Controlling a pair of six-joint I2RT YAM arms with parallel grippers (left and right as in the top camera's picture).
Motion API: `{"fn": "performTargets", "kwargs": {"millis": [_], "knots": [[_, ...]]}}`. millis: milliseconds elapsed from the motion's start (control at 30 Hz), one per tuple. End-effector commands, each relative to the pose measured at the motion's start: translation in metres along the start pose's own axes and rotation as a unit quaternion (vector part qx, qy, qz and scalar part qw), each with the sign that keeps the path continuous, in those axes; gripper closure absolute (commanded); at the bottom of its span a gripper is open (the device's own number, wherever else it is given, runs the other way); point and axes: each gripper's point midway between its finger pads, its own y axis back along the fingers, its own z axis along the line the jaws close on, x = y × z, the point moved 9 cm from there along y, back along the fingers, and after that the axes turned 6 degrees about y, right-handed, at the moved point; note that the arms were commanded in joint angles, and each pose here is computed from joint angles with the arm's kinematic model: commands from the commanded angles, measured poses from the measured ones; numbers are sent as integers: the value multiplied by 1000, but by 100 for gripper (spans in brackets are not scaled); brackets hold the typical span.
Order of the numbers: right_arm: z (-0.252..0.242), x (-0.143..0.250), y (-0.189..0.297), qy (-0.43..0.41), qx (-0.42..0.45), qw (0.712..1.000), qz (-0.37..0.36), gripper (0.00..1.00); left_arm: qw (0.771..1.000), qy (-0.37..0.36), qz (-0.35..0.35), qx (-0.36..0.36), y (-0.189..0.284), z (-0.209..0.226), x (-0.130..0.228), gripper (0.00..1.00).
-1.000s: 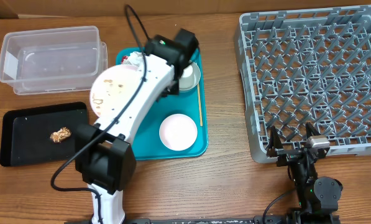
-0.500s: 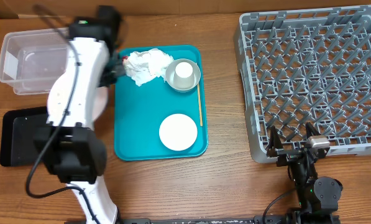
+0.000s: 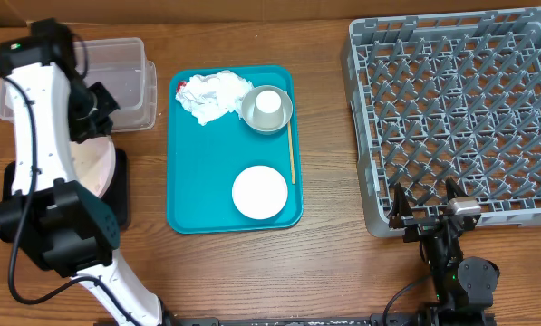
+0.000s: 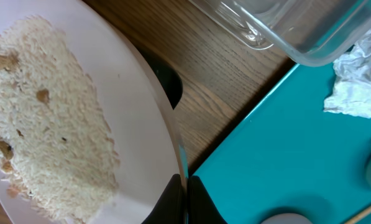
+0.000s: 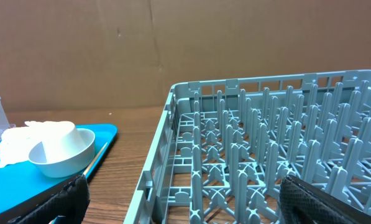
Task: Sort waste into correct bins and load items into the dishwasher
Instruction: 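Lift the pink plate and carry it over the black tray, then tilt the pink plate to dump the rice onto the black tray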
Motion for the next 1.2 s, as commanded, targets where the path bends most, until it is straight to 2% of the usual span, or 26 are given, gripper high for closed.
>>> {"fn": "performTargets", "kwargs": {"millis": [0, 100, 300, 567, 733, 1067, 1167], "knots": [[-1, 2, 0, 4, 6, 1000, -2, 0, 998, -19, 6, 67, 17, 9, -4, 95], [-1, 2, 0, 4, 6, 1000, -2, 0, 994, -17, 17, 107, 19, 19, -9, 96], [-1, 2, 0, 4, 6, 1000, -2, 0, 993, 1, 11, 114, 20, 44, -21, 95], [-1, 2, 0, 4, 6, 1000, -2, 0, 980, 2, 24, 196, 26, 58, -28, 96], [-1, 2, 0, 4, 6, 1000, -2, 0, 979, 15, 22, 204, 27, 68, -31, 96], [-1, 2, 0, 4, 6, 1000, -2, 0, 954, -2, 36, 297, 36, 70, -31, 96], [-1, 2, 0, 4, 6, 1000, -2, 0, 951, 7, 42, 306, 37, 75, -30, 96]]}}
